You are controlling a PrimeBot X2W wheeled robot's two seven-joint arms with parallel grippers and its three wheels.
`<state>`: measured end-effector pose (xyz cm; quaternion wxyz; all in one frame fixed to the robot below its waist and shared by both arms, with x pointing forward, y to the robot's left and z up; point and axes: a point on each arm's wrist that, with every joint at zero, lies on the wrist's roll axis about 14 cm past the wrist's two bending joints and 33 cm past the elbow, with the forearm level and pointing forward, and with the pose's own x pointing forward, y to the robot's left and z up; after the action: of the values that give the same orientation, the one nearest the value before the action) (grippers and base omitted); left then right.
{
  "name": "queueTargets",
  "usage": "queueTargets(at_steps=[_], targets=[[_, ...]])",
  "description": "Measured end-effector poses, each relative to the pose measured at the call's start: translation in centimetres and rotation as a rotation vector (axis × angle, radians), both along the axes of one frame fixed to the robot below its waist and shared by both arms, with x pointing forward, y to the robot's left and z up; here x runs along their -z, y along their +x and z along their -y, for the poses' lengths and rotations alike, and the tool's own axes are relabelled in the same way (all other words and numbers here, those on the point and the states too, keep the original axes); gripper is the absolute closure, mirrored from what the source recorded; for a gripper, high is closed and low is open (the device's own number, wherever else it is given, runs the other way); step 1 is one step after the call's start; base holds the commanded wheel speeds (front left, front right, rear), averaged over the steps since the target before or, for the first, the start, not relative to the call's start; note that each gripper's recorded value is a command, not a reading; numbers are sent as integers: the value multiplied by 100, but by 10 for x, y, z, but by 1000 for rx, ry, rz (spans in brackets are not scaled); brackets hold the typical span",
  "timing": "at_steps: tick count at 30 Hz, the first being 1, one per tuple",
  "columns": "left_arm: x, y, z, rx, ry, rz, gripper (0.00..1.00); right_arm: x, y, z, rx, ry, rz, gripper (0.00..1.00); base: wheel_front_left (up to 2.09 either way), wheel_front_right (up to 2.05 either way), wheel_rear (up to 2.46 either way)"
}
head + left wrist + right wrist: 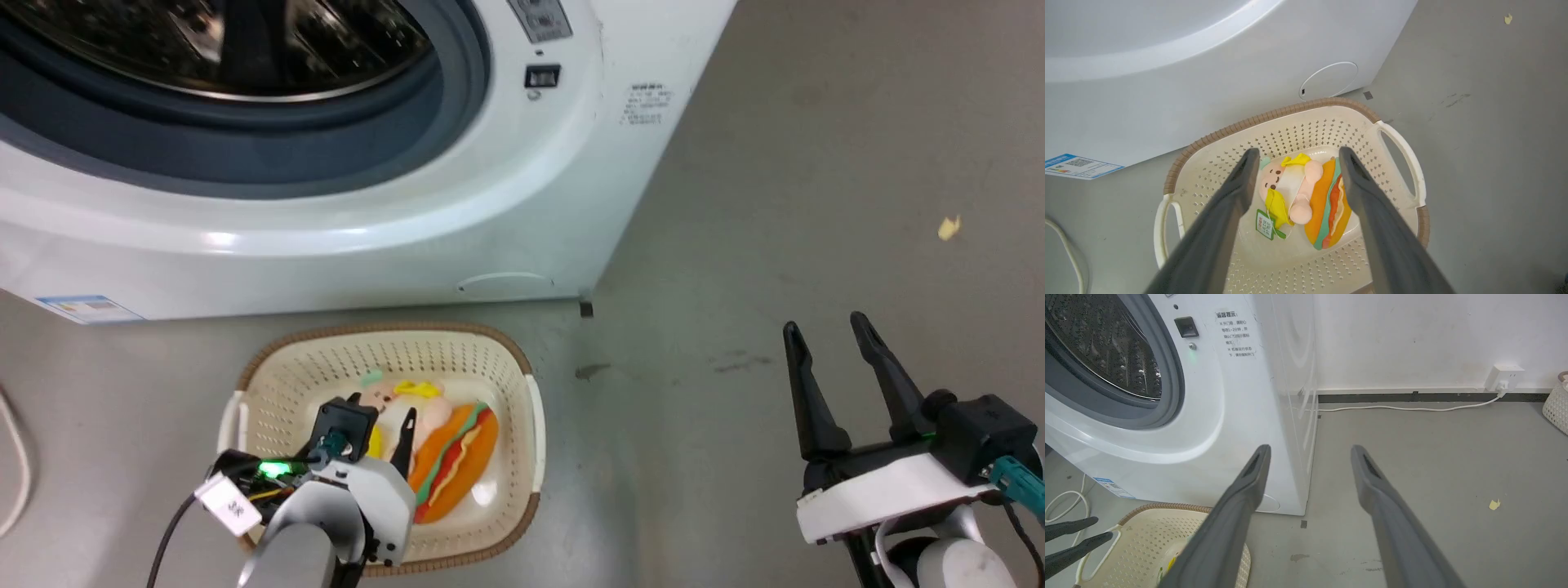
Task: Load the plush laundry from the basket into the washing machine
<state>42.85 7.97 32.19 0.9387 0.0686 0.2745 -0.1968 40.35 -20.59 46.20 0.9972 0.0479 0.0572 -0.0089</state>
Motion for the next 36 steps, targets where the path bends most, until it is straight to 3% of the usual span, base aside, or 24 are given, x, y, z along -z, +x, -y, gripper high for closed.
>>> queueTargets(at_steps=[13,22,27,36], targets=[[79,-9,11,98,77,-283,0,25,11,8,28,24,-44,0,0,0,0],[120,-10,19,176,122,-402,0,48,14,16,62,46,-87,0,0,0,0],[141,-6,13,133,120,-494,0,57,18,19,70,41,-100,0,0,0,0],[179,-13,20,238,193,-596,0,81,15,25,97,52,-154,0,0,0,0]])
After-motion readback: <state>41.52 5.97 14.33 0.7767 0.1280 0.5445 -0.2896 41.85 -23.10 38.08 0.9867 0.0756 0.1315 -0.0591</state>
